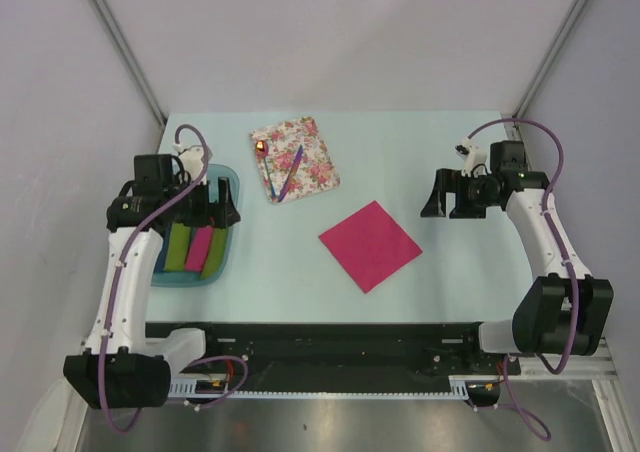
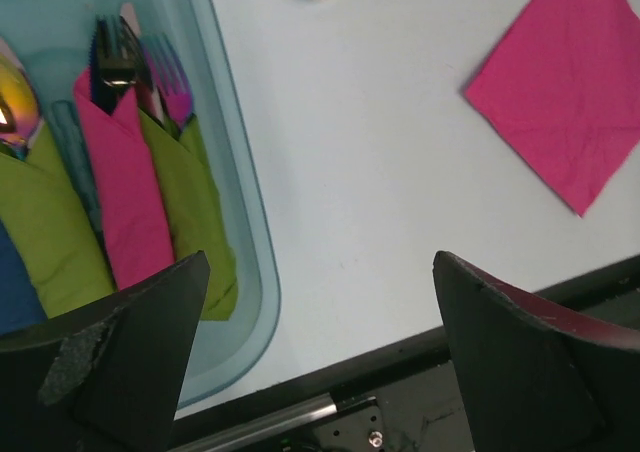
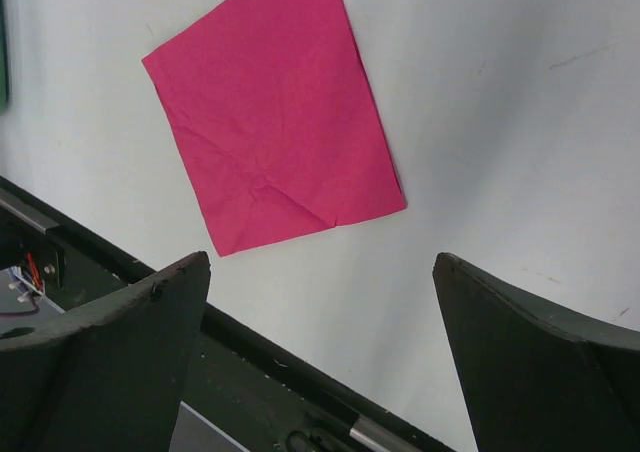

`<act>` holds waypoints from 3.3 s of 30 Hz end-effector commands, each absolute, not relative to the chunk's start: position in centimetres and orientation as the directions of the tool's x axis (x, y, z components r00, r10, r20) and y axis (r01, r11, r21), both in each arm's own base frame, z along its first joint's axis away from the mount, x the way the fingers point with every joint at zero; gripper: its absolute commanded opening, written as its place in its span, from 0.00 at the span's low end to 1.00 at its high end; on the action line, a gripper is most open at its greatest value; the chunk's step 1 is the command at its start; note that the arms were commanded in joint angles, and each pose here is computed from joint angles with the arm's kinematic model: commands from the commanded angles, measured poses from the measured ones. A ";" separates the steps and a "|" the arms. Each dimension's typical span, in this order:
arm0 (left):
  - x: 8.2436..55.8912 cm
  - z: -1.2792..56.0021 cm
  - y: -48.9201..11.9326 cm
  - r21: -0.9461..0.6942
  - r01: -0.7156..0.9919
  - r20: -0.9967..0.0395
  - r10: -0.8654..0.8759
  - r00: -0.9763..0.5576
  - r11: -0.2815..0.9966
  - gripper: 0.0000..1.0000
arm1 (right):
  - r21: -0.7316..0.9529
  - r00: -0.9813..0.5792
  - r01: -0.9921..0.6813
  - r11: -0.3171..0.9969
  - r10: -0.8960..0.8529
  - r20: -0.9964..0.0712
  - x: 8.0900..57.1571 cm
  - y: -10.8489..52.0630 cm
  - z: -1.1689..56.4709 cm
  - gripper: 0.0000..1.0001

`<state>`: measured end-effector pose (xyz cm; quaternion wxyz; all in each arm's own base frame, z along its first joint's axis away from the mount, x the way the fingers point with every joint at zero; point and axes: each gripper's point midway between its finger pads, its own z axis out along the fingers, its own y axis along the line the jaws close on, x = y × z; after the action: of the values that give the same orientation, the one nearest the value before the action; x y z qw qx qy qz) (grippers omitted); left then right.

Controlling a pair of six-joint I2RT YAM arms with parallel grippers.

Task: Place the utensils on the paper napkin and roll it up

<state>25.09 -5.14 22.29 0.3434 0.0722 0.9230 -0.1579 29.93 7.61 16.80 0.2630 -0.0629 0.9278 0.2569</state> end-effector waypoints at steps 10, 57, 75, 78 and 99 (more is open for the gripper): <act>39.8 27.2 -7.0 -0.148 0.267 -0.780 0.054 -0.624 0.952 1.00 | 0.397 -0.845 -0.275 0.876 -0.023 -0.534 30.4 7.5 16.1 1.00; 53.2 5.1 -17.4 -0.049 0.387 -0.575 0.291 -0.765 0.921 0.66 | 0.399 -0.892 -0.260 0.879 -0.061 -0.448 30.4 7.3 14.0 1.00; 53.1 4.1 -17.1 -0.048 0.366 -0.551 0.281 -0.786 0.930 0.24 | 0.398 -0.897 -0.271 0.876 -0.080 -0.435 31.1 7.8 13.8 1.00; 52.9 3.5 -17.2 -0.054 0.366 -0.539 0.282 -0.794 0.929 0.26 | 0.395 -0.898 -0.272 0.877 -0.083 -0.432 31.1 7.8 13.7 1.00; 53.6 8.4 -17.8 -0.082 0.346 -0.593 0.233 -0.770 0.934 0.00 | 0.384 -0.893 -0.272 0.882 -0.084 -0.441 31.1 7.6 14.0 1.00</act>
<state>52.46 -16.95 2.87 0.2498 0.1645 0.9512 -0.0761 30.28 7.62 12.50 0.1880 -0.0803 0.9519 0.2284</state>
